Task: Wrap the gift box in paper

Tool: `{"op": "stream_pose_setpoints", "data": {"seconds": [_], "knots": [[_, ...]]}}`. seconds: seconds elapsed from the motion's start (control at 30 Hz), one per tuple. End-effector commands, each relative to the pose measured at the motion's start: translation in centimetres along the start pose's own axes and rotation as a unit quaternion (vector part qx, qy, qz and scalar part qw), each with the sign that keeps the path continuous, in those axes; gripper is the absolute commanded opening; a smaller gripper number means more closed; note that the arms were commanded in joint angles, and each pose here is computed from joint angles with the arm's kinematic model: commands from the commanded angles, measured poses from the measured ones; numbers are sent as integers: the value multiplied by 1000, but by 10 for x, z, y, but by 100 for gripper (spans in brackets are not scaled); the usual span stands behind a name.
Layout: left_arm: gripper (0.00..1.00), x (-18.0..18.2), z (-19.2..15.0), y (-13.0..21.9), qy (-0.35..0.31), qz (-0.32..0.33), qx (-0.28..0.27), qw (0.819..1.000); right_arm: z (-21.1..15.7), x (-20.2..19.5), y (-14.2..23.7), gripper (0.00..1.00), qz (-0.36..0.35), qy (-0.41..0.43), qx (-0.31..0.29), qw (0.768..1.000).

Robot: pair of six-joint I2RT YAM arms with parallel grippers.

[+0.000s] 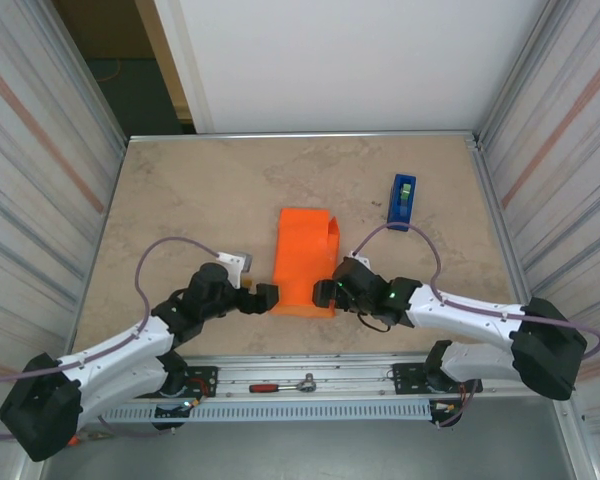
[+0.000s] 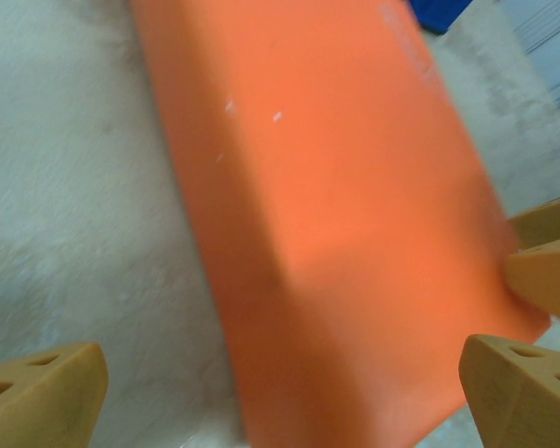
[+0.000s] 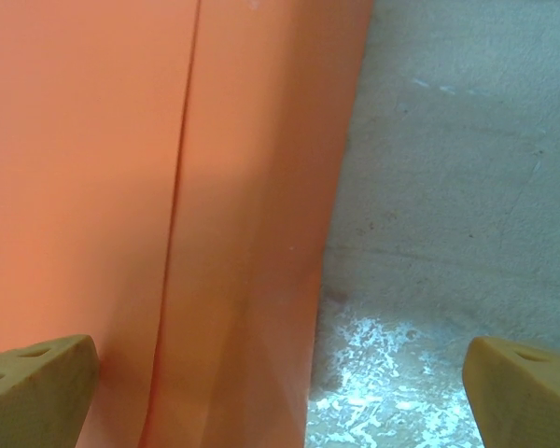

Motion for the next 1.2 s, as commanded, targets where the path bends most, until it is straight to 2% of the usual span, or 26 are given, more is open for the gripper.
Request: {"op": "stream_pose_setpoints", "data": {"seconds": [0.0,0.3,0.57,0.8,0.97,1.17], "knots": [[97,2,0,0,-25,21,-10,999,7,10,1,98,0,-12,-21,1000],[97,-1,-2,-17,-42,32,6,999,1,13,-8,98,9,-17,-8,1000],[96,4,-7,-37,-51,108,7,993,1,15,-12,99,6,-18,-8,1000],[96,0,-8,-52,-66,129,10,989,7,6,-17,99,-27,-33,-32,999],[96,-4,-12,-60,-76,132,16,988,9,-2,-31,92,-58,-36,-30,997],[97,-7,-12,-60,-79,131,13,988,9,-6,-44,75,-78,-23,-18,997]]}}
Point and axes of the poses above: each hand's point on the last joint's axis, 136 mm out from that joint toward the fingers, its own y axis back along the fingers, its own x axis along the line the jaws close on, z = x × y, the point moved 9 cm from there along y, back along the fingers, and after that the axes turned 2 degrees about y, right-handed, at the moved point
